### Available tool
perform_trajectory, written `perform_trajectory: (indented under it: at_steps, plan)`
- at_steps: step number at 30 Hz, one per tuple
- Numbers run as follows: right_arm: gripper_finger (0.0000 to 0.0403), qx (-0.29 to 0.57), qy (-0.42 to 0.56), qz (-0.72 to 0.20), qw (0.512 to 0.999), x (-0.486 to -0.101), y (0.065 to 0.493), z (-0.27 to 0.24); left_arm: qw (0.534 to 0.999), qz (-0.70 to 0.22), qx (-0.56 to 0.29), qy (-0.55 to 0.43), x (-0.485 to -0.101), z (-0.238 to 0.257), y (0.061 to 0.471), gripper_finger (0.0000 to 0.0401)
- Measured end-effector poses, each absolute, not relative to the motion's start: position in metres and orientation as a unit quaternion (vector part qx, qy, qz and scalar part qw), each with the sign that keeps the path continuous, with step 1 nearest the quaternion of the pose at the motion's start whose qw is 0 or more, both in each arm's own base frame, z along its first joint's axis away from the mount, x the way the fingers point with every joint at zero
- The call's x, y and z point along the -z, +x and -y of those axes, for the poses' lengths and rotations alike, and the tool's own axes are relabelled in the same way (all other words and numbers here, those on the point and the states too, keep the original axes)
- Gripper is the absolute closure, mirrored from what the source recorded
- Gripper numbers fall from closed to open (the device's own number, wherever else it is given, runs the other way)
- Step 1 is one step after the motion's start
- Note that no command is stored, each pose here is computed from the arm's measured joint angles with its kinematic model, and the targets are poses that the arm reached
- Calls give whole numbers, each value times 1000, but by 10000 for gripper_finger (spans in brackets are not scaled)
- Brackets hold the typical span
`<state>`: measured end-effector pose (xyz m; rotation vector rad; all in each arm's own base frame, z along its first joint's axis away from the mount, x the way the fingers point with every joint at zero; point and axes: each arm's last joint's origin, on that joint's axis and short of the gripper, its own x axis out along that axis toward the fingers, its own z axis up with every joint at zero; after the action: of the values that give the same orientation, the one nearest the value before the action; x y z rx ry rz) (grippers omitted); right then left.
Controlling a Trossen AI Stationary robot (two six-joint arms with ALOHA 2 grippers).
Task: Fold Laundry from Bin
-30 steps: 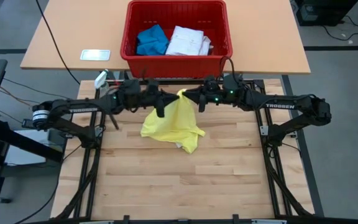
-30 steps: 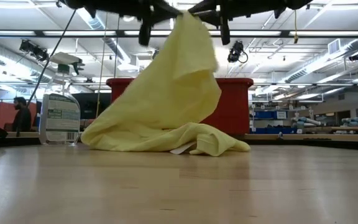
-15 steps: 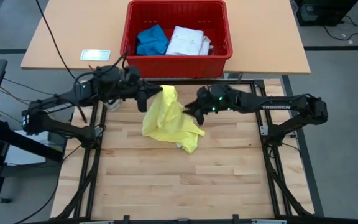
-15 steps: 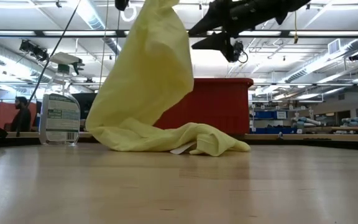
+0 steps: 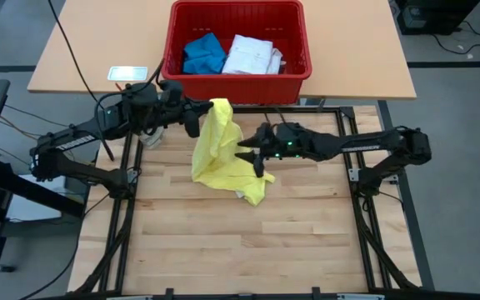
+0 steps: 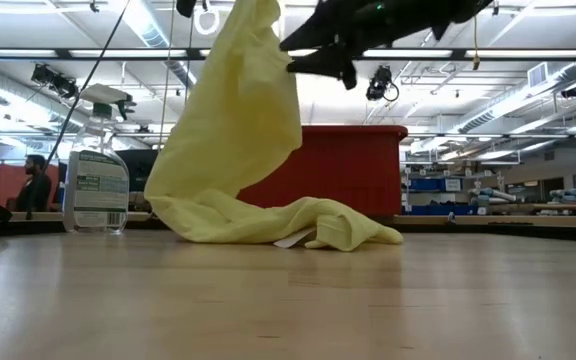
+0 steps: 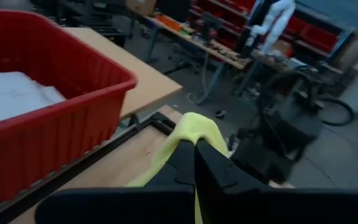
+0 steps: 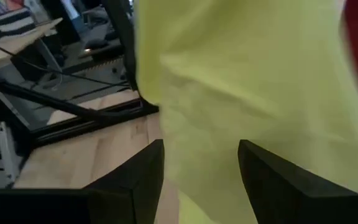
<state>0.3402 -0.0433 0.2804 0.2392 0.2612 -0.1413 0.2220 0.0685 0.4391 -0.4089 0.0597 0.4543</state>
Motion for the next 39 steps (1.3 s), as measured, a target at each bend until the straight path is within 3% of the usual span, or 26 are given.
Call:
perform_trajectory:
  at_steps: [7, 9, 14, 15, 26, 30, 35, 39]
  plan:
    - [213, 134, 95, -107, 981, -257, 361, 50, 948, -29, -234, -212, -439, -68, 221, 401]
    - [244, 135, 106, -95, 981, -253, 365, 53, 947, -35, -235, -217, -437, -68, 221, 401]
    - [378, 127, 128, -93, 979, -247, 368, 62, 942, -58, -241, -226, -432, -68, 220, 401]
    - [389, 127, 128, -91, 979, -246, 368, 65, 941, -66, -244, -226, -431, -68, 220, 401]
    - [400, 191, 90, -117, 970, -293, 322, 80, 904, -220, -280, -238, -402, -65, 207, 401]
    - [400, 200, 67, -106, 972, -314, 302, 86, 907, -203, -278, -244, -404, -65, 209, 401]
    - [397, 175, 103, -116, 972, -312, 298, 91, 919, -163, -262, -245, -412, -61, 214, 401]
    - [350, 166, 96, -151, 970, -292, 312, 91, 921, -138, -275, -239, -416, -60, 216, 401]
